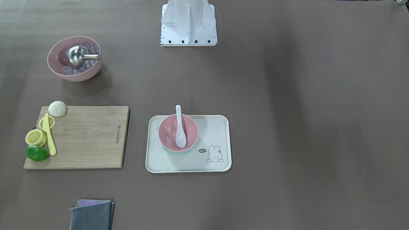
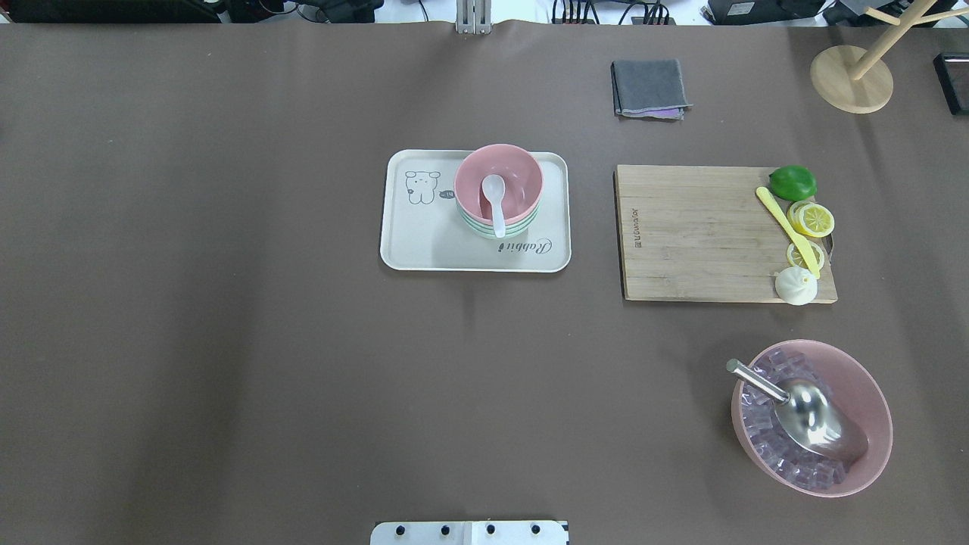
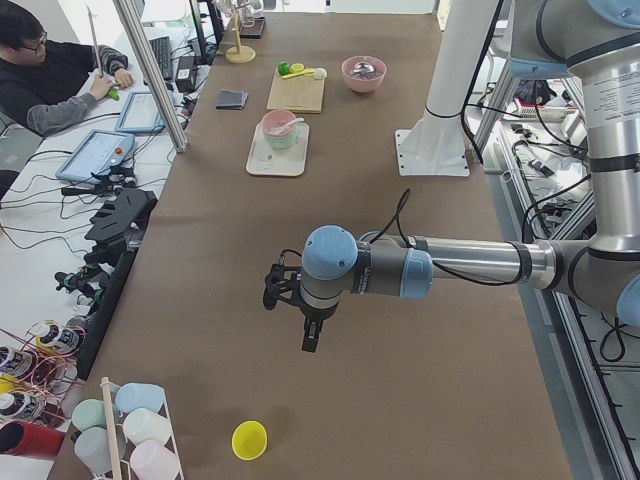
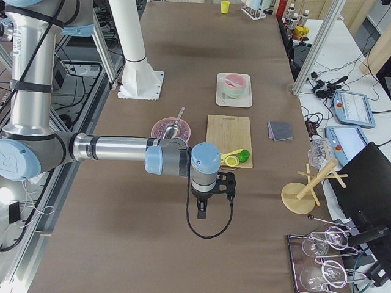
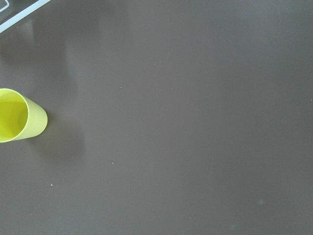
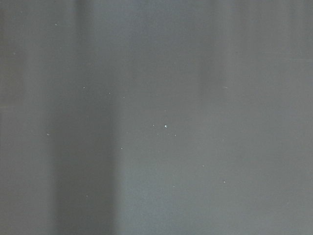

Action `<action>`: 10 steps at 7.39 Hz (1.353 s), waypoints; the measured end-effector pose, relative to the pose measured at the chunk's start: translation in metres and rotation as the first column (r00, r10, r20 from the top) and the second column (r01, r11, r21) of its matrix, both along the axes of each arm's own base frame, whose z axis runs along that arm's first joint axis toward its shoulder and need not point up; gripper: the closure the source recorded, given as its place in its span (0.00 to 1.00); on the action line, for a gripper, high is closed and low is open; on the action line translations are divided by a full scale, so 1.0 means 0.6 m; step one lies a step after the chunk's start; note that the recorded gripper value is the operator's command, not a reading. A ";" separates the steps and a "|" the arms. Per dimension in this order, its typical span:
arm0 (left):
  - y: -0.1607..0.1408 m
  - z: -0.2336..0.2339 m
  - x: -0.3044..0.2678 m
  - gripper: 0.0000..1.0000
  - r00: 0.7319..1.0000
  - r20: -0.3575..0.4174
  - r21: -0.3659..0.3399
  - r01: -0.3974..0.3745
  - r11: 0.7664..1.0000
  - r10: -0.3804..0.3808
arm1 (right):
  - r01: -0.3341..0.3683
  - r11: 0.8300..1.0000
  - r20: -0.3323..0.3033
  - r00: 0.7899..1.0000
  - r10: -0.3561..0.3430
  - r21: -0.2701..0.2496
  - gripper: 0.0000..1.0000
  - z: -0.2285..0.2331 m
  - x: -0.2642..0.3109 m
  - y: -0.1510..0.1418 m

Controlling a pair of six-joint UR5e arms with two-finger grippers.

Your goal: Stack pink bowl on green and place spoon

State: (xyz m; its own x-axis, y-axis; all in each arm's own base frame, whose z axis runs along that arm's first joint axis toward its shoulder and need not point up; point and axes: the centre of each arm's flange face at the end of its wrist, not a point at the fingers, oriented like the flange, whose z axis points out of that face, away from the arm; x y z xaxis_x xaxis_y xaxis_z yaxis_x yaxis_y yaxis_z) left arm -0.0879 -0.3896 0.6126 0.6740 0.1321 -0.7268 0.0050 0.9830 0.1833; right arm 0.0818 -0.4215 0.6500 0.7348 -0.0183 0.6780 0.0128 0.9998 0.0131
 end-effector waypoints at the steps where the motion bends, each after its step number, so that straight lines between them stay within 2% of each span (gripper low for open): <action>1: 0.000 0.000 0.000 0.01 1.000 0.000 0.000 0.000 1.000 0.000 | 0.000 1.000 0.007 1.000 0.000 0.001 0.00 -0.001 -0.001 0.000; 10: -0.001 -0.002 -0.001 0.01 1.000 0.003 0.003 0.002 1.000 -0.002 | -0.001 1.000 0.024 1.000 0.001 0.005 0.00 -0.005 -0.003 -0.002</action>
State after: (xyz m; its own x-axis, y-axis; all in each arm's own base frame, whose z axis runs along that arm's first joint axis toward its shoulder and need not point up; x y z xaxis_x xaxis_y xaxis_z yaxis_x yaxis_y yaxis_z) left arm -0.0888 -0.3901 0.6116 0.6768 0.1328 -0.7241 0.0060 0.9826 0.1858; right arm 0.0801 -0.4227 0.6468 0.7187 -0.0210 0.6950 0.0116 0.9998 0.0183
